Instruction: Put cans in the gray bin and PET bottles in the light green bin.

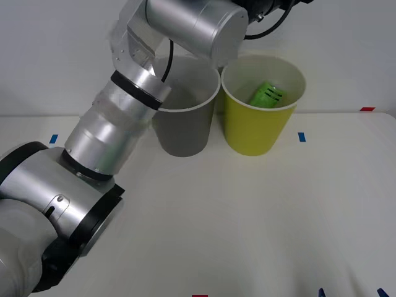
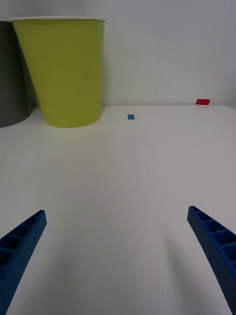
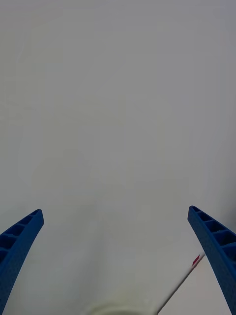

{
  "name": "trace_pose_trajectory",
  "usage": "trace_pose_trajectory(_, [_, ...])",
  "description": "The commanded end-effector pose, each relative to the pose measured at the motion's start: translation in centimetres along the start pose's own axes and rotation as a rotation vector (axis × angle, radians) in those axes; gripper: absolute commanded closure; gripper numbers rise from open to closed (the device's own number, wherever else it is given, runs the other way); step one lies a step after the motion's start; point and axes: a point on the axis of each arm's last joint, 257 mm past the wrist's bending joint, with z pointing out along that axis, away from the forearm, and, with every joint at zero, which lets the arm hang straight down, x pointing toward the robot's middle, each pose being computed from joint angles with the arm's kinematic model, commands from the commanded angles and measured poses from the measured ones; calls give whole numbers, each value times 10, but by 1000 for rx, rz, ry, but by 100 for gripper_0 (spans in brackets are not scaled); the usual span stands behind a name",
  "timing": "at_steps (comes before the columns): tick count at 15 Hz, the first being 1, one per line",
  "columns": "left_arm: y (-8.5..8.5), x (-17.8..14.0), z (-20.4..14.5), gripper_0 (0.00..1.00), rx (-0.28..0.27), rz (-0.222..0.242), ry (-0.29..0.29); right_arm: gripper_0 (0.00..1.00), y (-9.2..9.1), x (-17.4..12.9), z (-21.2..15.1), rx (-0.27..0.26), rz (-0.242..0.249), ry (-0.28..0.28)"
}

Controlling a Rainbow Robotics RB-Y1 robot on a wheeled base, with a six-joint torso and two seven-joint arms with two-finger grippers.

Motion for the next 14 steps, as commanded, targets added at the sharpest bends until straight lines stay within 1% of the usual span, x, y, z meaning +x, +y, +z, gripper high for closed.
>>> trace_pose_trajectory(1, [18, -11, -19, 0, -41, 31, 30, 0, 0, 0, 0, 0, 0, 0])
trace_pose_trajectory(4, [27, -27, -36, 0, -72, 72, 41, 0, 0, 0, 0, 0, 0, 0])
trace_pose_trajectory(5, [30, -26, -47, 0, -78, 77, 62, 0, 0, 0, 0, 0, 0, 0])
trace_pose_trajectory(6, [33, -21, -61, 0, -84, 72, 72, 0, 0, 0, 0, 0, 0, 0])
trace_pose_trajectory(8, [51, -13, -87, 0, -113, 49, 49, 0, 0, 0, 0, 0, 0, 0])
trace_pose_trajectory(9, [60, -11, -101, 0, -130, 45, 40, 0, 0, 0, 0, 0, 0, 0])
trace_pose_trajectory(10, [67, -7, -116, 0, -149, 44, 45, 0, 0, 0, 0, 0, 0, 0])
trace_pose_trajectory(11, [72, -6, -128, 0, -162, 50, 50, 0, 0, 0, 0, 0, 0, 0])
trace_pose_trajectory(13, [87, -2, -155, 0, -199, 67, 50, 0, 0, 0, 0, 0, 0, 0])
trace_pose_trajectory(14, [94, 7, -171, 0, -216, 61, 51, 0, 0, 0, 0, 0, 0, 0])
